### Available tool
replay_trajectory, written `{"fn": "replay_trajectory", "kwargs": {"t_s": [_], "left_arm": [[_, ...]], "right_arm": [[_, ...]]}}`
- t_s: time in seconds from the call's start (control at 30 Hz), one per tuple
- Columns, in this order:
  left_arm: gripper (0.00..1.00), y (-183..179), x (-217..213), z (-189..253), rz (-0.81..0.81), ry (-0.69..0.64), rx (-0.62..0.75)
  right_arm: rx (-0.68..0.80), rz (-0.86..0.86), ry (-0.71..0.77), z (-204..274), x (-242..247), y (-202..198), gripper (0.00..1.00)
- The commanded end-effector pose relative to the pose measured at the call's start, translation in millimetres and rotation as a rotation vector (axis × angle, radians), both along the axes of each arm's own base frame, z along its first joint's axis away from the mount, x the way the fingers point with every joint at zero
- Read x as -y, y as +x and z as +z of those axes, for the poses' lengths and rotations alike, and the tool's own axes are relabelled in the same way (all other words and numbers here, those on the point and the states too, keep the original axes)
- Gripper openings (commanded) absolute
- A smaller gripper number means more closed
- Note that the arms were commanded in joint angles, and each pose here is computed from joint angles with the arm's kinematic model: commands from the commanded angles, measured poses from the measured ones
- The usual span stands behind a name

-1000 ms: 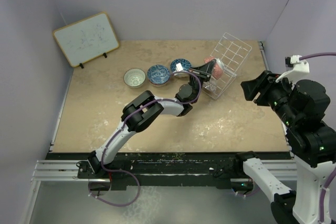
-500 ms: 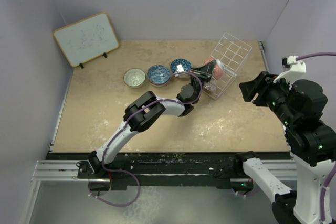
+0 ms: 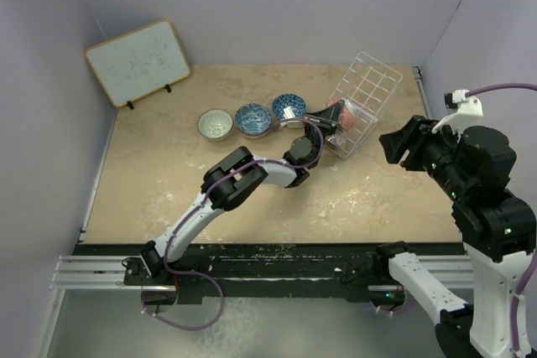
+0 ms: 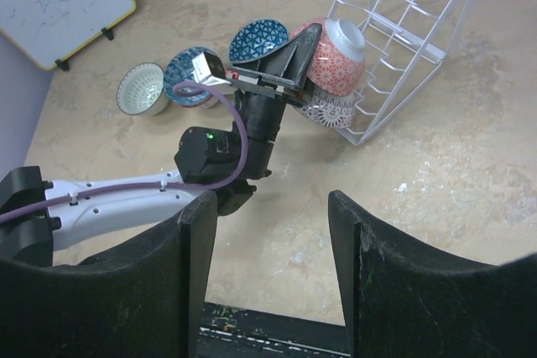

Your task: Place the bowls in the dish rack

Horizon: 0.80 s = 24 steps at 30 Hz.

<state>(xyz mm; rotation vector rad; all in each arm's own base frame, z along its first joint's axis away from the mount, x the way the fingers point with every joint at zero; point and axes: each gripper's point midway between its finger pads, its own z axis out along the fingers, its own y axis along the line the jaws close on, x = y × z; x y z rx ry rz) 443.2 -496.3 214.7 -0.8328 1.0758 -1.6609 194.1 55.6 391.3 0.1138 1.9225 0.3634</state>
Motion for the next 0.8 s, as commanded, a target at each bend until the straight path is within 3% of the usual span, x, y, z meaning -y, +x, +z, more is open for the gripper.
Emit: {"fn": "replay_trajectory", "kwargs": {"t_s": [0.0, 0.5, 0.77], "left_arm": [[0.0, -2.4, -13.5, 32.1, -0.005, -0.101, 0.007], [0.01, 2.5, -13.3, 24.2, -0.001, -0.104, -0.014], [0.1, 3.6, -14.6, 24.8, -0.011, -0.118, -0.047]], "right_arm": [[0.033, 0.031, -0.004, 4.8, -4.3, 0.6, 0.59], [0.023, 0.037, -0.008, 0.3, -5.1, 1.5, 0.59], [0.023, 0.045, -0.006, 0.7, -6.7, 1.4, 0.59]]}}
